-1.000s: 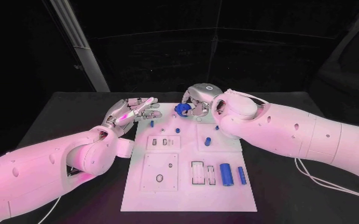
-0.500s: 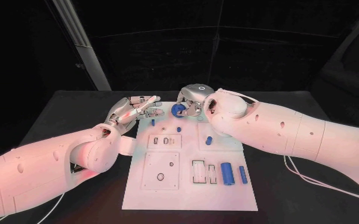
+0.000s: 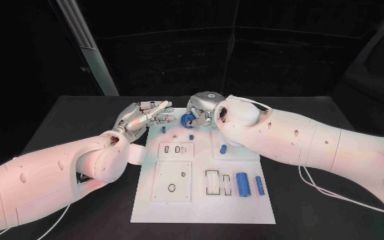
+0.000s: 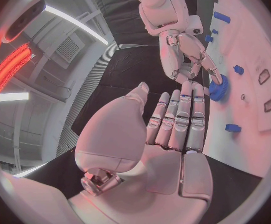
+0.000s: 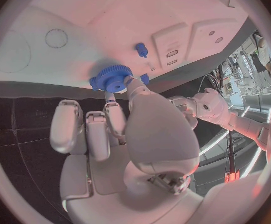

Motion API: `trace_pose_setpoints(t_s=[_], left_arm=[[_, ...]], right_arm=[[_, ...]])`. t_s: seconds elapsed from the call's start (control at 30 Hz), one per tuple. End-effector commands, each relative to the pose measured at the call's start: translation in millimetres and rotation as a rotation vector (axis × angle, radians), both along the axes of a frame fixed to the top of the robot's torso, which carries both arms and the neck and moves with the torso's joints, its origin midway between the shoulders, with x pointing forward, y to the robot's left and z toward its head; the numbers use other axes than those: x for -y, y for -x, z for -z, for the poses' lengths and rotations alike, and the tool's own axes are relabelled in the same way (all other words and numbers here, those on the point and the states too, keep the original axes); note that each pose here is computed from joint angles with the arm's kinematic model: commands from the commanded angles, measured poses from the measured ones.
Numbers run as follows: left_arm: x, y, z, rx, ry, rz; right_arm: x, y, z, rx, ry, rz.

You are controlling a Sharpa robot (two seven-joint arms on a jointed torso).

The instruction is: Assemble the parts on the task board

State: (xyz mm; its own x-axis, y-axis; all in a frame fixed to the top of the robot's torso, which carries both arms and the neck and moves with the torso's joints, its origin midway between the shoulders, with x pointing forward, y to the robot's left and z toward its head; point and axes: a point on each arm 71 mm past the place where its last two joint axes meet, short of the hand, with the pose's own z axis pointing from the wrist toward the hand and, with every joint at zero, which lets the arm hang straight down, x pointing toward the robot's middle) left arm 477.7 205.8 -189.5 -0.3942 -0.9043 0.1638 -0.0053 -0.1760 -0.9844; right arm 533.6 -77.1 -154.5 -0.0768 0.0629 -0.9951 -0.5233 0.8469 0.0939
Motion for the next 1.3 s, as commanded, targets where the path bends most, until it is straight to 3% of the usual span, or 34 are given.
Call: trace_pose_setpoints(t_s=[0.03, 0.87, 1.1, 1.3], left_arm=[[1.0, -0.2, -2.2, 0.016, 0.004, 0.006], [1.5, -0.2, -2.5, 0.014, 0.004, 0.010], [-0.6, -0.6, -2.5, 0.014, 0.002, 0.005], [-5.2, -1.0, -2.5, 0.015, -0.002, -0.006]], right_arm=[[-1, -0.7, 2.4, -0.011, 0.022, -0.010], [2, -4.4, 9.2, -0.061, 0.041, 0.003], [22, -1.9, -2.4, 0.030, -0.104, 0.011], [59, 8.9, -14.1, 0.055, -0.282, -0.032]])
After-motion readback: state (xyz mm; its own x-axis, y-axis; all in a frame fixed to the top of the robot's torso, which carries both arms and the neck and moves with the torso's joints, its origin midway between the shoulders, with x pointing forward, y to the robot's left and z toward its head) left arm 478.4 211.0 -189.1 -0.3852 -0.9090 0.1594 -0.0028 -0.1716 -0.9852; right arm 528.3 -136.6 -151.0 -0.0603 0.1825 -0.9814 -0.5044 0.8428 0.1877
